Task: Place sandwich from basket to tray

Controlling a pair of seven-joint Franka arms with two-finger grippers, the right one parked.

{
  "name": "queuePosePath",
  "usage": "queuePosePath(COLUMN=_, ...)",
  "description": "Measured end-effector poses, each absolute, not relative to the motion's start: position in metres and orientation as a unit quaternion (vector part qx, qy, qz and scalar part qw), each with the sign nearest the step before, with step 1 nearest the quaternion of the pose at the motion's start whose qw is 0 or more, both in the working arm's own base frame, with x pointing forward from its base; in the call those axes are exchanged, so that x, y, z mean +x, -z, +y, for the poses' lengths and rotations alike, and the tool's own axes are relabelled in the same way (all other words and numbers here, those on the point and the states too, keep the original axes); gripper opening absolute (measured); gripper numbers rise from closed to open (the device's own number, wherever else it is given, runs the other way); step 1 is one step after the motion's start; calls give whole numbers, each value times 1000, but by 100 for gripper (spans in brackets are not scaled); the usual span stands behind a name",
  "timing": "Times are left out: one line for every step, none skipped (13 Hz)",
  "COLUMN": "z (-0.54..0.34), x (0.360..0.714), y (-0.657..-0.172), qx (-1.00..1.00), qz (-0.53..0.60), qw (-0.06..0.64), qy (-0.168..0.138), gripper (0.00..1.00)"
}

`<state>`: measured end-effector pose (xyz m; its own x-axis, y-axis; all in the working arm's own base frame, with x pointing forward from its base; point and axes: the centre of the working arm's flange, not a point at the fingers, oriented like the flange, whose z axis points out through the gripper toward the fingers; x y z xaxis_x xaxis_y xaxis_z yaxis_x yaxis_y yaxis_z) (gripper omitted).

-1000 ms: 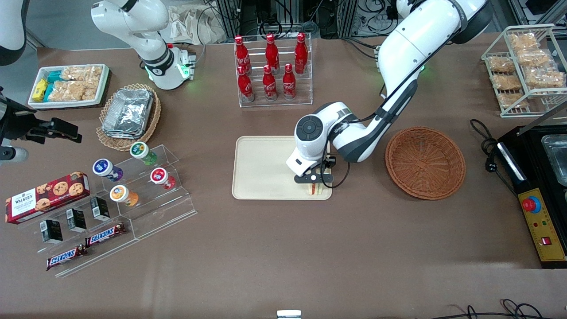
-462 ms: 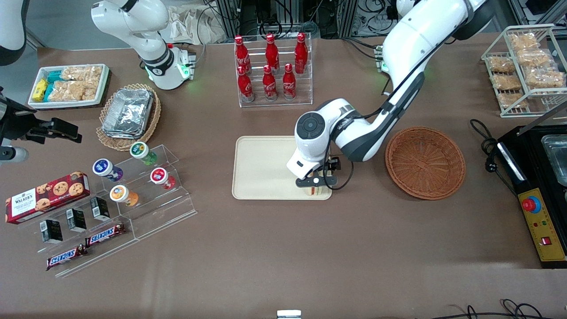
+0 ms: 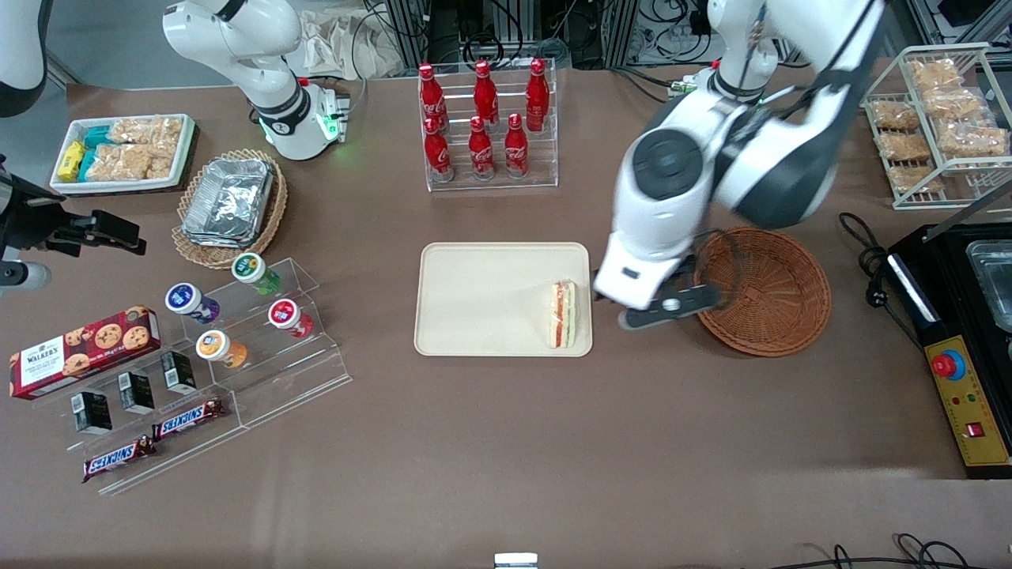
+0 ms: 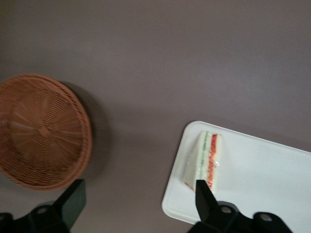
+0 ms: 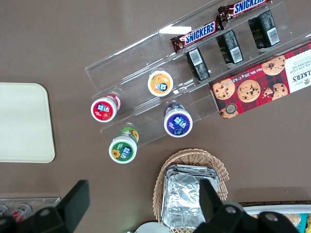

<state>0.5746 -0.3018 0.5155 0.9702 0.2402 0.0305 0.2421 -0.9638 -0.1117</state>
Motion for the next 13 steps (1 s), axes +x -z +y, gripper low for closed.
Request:
queuePosePath(z=-274, x=577, y=-535, qx=-992, qz=-118, qw=56, qy=5, gripper=100)
queuePosePath(z=-243, x=578, y=-551, qx=-993, qz=-112, qw=47, qy=0, gripper=100)
queuePosePath(z=-209, x=580, y=-565, qx=-994, qz=-100, qw=34, qy=-4, gripper=100)
queuePosePath(z=-172, x=578, y=-575, qx=-996, qz=-83, qw=26, qy=-7, gripper=100)
queuePosePath(z=-136, x=573, y=-583, qx=-998, qz=-65, qw=23, qy=-8, gripper=100)
queuePosePath(z=-105, x=565, y=-586, qx=-998, qz=-52, qw=22, qy=-8, gripper=100)
queuePosePath(z=-78, x=557, y=-588, qx=-999, qz=-39, qw=22, qy=-6, gripper=100)
queuePosePath(z=-55, x=550, y=-587, qx=-1000, qz=-20, qw=20, qy=-7, gripper=100)
queuePosePath(z=-35, x=545, y=-586, qx=-1000, qz=0, qw=18, qy=-9, gripper=100)
queuePosePath(z=-18, x=542, y=-584, qx=-1000, qz=12, qw=16, qy=-11, gripper=100)
queuePosePath(z=-6, x=542, y=-583, qx=-1000, qz=16, qw=15, qy=-11, gripper=100)
queuePosePath(z=3, x=544, y=-582, qx=-1000, qz=15, qw=15, qy=-9, gripper=100)
queuePosePath(z=8, x=546, y=-582, qx=-1000, qz=14, qw=15, qy=-6, gripper=100)
